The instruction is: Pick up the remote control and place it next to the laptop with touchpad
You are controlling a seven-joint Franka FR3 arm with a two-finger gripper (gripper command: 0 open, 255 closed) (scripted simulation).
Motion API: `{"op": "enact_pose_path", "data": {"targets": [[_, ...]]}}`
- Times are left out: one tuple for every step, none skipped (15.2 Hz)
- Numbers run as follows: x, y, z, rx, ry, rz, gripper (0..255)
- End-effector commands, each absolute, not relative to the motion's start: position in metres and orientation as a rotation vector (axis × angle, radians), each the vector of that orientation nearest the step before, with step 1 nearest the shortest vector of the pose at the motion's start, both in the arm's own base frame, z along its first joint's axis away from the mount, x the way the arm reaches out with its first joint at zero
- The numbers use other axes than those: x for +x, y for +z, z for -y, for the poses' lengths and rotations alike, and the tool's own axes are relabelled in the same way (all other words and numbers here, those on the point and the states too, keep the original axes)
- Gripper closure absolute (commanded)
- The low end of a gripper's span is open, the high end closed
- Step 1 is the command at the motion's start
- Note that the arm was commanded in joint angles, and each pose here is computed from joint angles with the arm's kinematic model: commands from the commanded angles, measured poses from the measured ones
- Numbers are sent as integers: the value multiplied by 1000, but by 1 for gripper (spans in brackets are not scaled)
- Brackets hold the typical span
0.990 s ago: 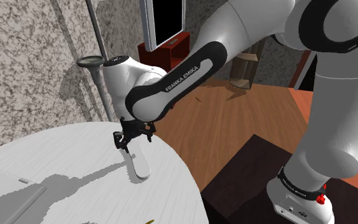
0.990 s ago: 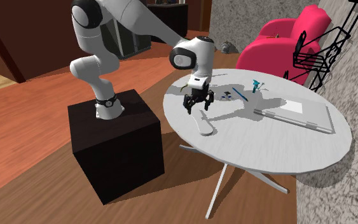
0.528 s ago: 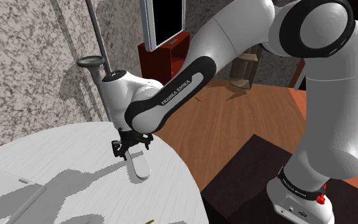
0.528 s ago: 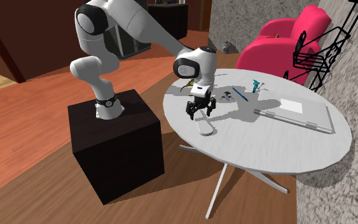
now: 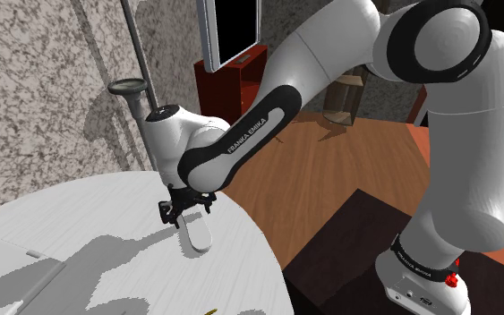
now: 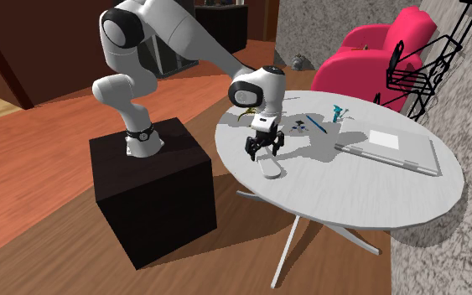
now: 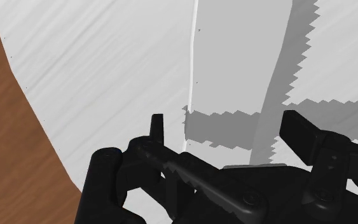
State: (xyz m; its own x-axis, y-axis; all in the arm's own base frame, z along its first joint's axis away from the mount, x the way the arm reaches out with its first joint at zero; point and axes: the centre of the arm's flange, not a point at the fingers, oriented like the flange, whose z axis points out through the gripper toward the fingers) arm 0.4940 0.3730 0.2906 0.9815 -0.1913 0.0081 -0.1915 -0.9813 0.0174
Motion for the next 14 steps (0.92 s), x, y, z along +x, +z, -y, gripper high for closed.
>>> {"op": "enact_pose_path", "data": {"targets": [[494, 291, -373, 3109, 10, 300, 0], [494, 291, -373, 3109, 10, 300, 255], [494, 291, -373, 3109, 10, 300, 255], [494, 291, -373, 3109, 10, 300, 255], [494, 291, -373, 3109, 10, 300, 255], [494, 291, -373, 3109, 10, 300, 255], [494, 291, -373, 3109, 10, 300, 255], [494, 291, -373, 3109, 10, 300, 255], [494, 291, -373, 3109, 10, 300, 255], [494, 291, -373, 3109, 10, 300, 255], [494, 291, -373, 3109, 10, 300, 255], [494, 296, -373, 3109, 10, 300, 255], [494, 301, -373, 3109, 10, 300, 255], [494, 306, -373, 3109, 10, 300, 255]]}}
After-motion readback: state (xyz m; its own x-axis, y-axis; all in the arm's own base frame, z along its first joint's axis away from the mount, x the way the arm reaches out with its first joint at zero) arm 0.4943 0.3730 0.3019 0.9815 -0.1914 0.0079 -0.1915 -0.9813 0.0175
